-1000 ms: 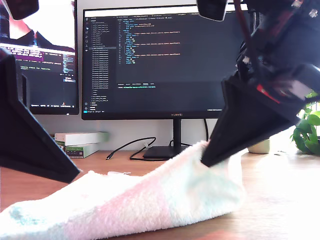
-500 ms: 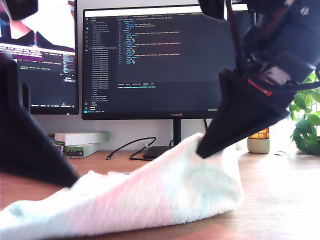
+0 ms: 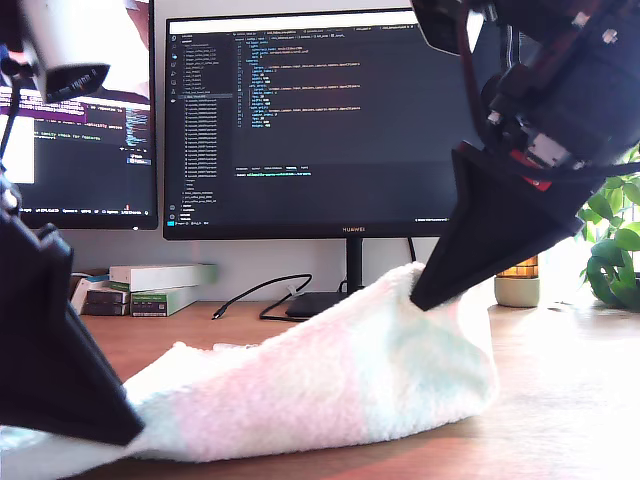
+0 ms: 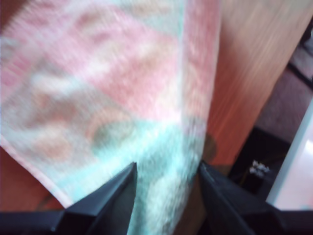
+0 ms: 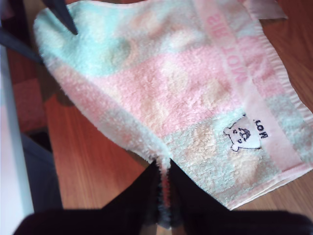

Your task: Fold the tea towel to a neat square and place it to the right

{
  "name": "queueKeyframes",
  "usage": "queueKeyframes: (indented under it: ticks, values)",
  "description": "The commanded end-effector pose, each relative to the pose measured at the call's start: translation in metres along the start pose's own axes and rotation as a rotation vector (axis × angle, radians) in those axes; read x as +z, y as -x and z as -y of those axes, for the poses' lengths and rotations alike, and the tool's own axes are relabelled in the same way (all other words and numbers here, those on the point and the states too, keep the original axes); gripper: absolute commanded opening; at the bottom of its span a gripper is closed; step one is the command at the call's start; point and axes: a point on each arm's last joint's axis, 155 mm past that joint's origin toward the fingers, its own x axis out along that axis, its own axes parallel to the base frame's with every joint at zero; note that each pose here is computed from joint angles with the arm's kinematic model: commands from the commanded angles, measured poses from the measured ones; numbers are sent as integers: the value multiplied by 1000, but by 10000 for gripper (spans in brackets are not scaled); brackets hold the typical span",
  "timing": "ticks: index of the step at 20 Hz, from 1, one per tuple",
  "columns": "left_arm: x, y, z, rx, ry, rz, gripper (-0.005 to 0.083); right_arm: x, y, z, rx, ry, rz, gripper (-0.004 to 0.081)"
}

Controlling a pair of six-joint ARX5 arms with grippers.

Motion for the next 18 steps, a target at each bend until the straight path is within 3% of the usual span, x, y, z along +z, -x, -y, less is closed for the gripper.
queueKeyframes:
  ticks: [1, 6, 7, 10, 11, 18]
  values:
    - [-6, -5, 2, -6, -13, -26, 358, 6, 0, 3, 0, -5, 11, -13]
    - [-20, -14, 2, 0, -26, -89, 346, 6, 0, 3, 0, -5, 11, -13]
    - [-21, -14, 2, -1, -27, -93, 303, 6, 0, 3, 0, -5, 11, -13]
    - [-20, -14, 2, -4, -26, -91, 27, 6, 0, 3, 1, -8, 10, -13]
    - [-20, -14, 3, -10, -25, -91, -19, 5, 0, 2, 2, -8, 8, -13]
    - [5, 1, 31, -164, -18, -98, -19, -17, 1, -9, 42, -86, -83, -13]
